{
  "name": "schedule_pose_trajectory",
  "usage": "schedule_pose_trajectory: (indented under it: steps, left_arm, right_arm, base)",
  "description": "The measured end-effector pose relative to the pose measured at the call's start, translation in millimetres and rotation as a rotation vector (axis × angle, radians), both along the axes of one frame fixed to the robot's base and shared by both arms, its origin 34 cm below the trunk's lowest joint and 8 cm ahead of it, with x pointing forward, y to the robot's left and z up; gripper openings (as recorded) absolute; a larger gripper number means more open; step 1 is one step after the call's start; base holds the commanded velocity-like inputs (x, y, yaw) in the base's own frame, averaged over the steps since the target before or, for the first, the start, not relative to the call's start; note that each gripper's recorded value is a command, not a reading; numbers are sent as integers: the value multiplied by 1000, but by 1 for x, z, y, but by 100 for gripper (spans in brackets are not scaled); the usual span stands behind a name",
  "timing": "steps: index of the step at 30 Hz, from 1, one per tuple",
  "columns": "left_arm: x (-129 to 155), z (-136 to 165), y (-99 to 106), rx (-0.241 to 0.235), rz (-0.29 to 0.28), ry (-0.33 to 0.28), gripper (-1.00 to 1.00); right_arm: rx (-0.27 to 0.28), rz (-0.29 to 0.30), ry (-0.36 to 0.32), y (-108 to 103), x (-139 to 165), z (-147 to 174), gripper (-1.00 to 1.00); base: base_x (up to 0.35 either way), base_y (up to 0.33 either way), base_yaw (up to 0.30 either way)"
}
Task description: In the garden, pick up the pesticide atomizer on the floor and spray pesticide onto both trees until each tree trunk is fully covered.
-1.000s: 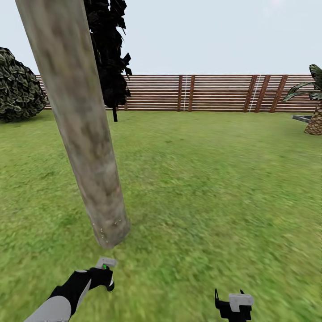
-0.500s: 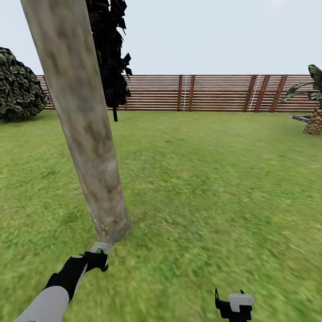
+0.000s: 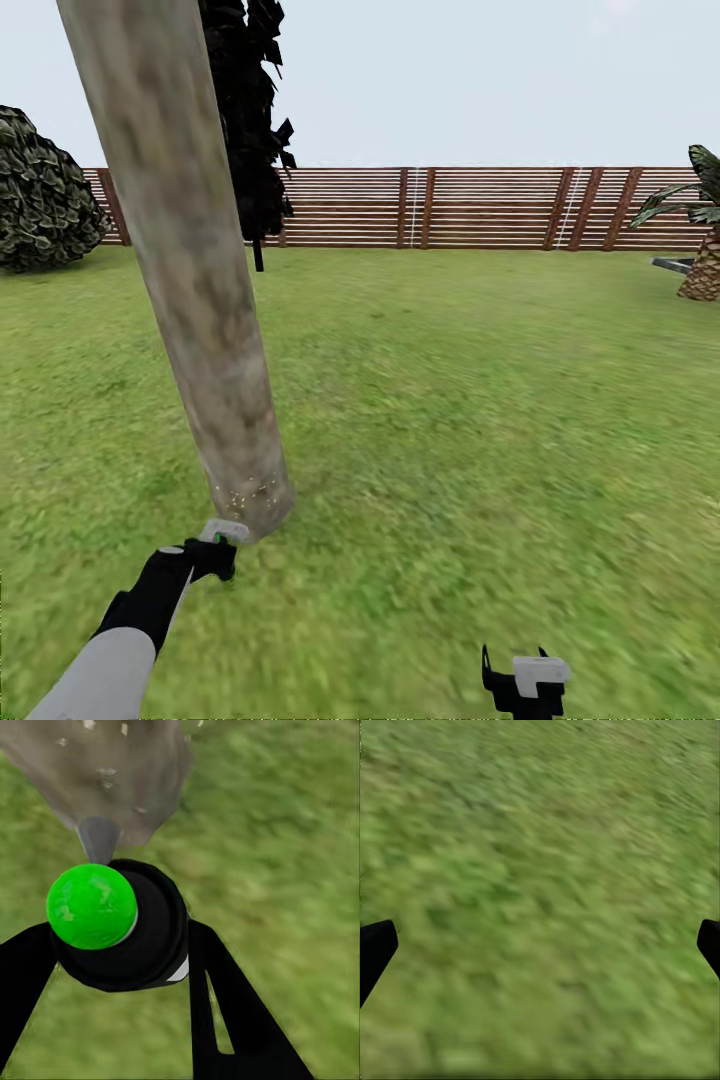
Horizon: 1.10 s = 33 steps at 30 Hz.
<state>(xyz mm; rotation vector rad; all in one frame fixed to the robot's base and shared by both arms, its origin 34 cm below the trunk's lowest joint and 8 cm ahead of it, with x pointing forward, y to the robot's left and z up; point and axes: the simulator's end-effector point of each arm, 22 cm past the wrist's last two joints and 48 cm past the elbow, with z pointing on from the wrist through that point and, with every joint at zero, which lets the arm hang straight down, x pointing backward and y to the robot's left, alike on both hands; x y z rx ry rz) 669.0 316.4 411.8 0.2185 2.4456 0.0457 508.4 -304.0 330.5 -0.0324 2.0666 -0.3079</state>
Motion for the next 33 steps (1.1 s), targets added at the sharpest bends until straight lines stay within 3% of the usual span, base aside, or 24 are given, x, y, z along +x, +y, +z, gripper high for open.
schedule_pose_trajectory:
  steps: [2,4,6,7,13,17,19,22,27,28,29,31,33]
  left_arm:
    - [4,10,17,20,24,-8,-100]
    - [4,21,49,55,71,5,-100]
    - [3,22,53,58,79,13,-100]
    - [3,22,52,57,80,15,-100]
    - [20,29,-10,-18,35,-3,-100]
    - [28,42,-6,-44,20,13,-100]
    - [31,54,31,-11,42,4,-100]
    - [31,58,44,1,49,1,-100]
    - [38,58,7,1,-16,-3,-100]
    - [42,61,-13,-13,-40,-10,-100]
    - [46,67,-19,-10,-50,-25,-100]
    - [55,83,-20,-5,-50,-61,-100]
    - [59,98,-3,15,-20,-74,-100]
  right_arm:
    - [-1,0,0,0,0,0,100]
    - [-1,1,0,-1,0,0,100]
    - [-1,1,0,-1,0,0,100]
    - [-1,1,0,-1,0,0,100]
    - [-1,0,1,-1,0,0,100]
    - [-1,1,2,-1,0,0,100]
    - [-1,1,2,-1,0,0,100]
    - [-1,0,2,-1,0,0,100]
    - [-2,-1,1,-1,0,0,100]
    - [-2,0,1,-1,0,0,100]
    - [-2,0,1,-1,0,0,100]
    - [-2,-1,-1,-1,0,1,100]
    - [-2,0,-1,-1,0,1,100]
  base:
    - [-12,5,0]
    - [-3,1,0]
    - [-1,0,0]
    - [0,0,0]
    - [0,0,0]
    - [0,0,0]
    - [0,0,0]
    - [0,0,0]
    - [-108,0,57]
    - [-173,0,227]
    - [-110,0,238]
    - [-34,0,128]
    - [-4,0,15]
